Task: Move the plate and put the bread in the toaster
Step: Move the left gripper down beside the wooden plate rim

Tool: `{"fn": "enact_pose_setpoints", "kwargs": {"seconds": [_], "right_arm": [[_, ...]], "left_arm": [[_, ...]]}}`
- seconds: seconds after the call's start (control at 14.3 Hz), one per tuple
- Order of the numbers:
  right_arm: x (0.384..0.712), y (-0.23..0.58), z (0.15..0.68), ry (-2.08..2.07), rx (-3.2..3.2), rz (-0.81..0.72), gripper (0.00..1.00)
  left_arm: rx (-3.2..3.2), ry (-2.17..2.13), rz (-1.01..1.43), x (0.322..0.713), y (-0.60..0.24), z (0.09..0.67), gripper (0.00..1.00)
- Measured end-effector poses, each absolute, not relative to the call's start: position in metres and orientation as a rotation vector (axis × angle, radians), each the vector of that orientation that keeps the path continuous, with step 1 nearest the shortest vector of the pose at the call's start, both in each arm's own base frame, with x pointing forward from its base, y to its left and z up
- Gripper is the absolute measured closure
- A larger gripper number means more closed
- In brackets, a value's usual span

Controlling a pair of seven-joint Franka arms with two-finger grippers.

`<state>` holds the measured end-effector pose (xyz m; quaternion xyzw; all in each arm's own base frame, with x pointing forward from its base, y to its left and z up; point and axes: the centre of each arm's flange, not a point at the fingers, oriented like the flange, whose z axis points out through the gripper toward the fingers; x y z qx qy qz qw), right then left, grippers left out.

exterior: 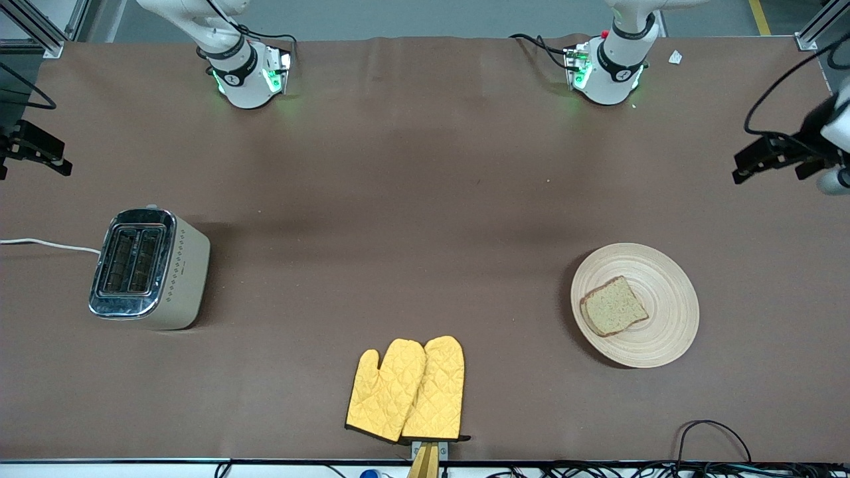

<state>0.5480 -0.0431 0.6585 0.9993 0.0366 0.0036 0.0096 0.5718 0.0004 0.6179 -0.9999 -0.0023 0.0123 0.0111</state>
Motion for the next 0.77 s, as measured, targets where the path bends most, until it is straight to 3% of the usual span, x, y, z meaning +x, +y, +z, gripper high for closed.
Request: {"fn": "enact_pose_setpoints", "kwargs": {"seconds": [0.42, 0.77], "right_arm": [[0.548, -0.045, 0.659, 0.108, 3.12, 0.012, 0.0], [0.548, -0.047, 0.658, 0.103, 3.12, 0.012, 0.0]], "left_arm": [[-3.299, -0.094, 0.109, 0.632, 0.093, 0.503, 0.0], [-3.463, -0.232, 0.203, 0.647, 0.154, 0.407, 0.0]]}}
